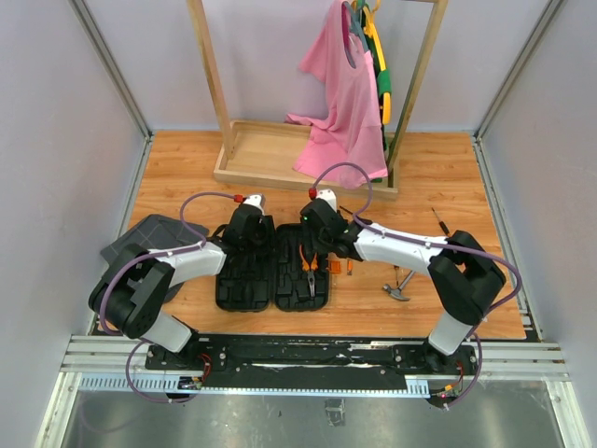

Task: Sort the tools into containers
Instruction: Place the pliers in the storage box.

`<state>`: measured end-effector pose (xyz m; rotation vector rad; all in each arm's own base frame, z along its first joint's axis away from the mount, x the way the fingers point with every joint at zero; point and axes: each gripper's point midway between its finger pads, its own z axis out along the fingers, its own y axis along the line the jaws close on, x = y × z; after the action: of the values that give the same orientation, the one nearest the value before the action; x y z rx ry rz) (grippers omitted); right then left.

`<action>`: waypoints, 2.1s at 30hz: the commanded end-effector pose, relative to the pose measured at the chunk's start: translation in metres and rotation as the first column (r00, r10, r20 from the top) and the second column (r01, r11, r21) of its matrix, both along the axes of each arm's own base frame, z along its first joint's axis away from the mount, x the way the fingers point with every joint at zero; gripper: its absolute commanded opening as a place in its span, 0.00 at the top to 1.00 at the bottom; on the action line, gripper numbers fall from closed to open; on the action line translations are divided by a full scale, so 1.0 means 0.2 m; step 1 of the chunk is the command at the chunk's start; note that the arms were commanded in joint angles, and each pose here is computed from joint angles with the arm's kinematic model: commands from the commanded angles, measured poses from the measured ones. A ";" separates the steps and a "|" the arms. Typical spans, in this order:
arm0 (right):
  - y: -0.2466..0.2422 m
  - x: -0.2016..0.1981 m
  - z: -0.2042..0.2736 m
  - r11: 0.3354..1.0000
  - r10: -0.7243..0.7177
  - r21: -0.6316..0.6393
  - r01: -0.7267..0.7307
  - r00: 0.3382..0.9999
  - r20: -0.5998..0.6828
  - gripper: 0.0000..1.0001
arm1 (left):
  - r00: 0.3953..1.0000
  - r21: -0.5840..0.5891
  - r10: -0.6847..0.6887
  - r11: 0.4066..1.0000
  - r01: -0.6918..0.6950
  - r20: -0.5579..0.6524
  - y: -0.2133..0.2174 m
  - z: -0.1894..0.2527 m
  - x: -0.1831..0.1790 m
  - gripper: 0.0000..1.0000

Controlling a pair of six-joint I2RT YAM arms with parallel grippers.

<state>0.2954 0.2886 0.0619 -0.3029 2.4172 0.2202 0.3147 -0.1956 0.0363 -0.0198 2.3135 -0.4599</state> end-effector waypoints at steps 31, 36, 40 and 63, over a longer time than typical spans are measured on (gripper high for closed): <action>0.03 0.09 -0.02 0.994 0.012 -0.108 -0.005 0.998 0.057 0.29 | 0.998 0.084 0.057 0.995 -0.055 -0.025 0.10 -0.09 -0.02 0.58; -0.01 0.07 0.00 0.994 -0.004 -0.107 0.011 0.998 0.065 0.38 | 0.998 0.083 0.056 0.995 -0.054 -0.025 0.10 -0.09 -0.02 0.58; 0.00 0.06 0.03 0.997 0.003 -0.078 0.003 0.997 0.073 0.37 | 0.998 0.084 0.057 0.995 -0.055 -0.023 0.10 -0.09 -0.02 0.58; 0.00 -0.09 0.02 1.000 0.024 -0.006 -0.024 0.999 -0.041 0.61 | 0.998 0.084 0.058 0.995 -0.055 -0.027 0.10 -0.09 -0.02 0.58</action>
<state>0.2927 0.2928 0.0765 -0.3179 2.4006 0.2571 0.3183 -0.1923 0.0373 -0.0395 2.2998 -0.4369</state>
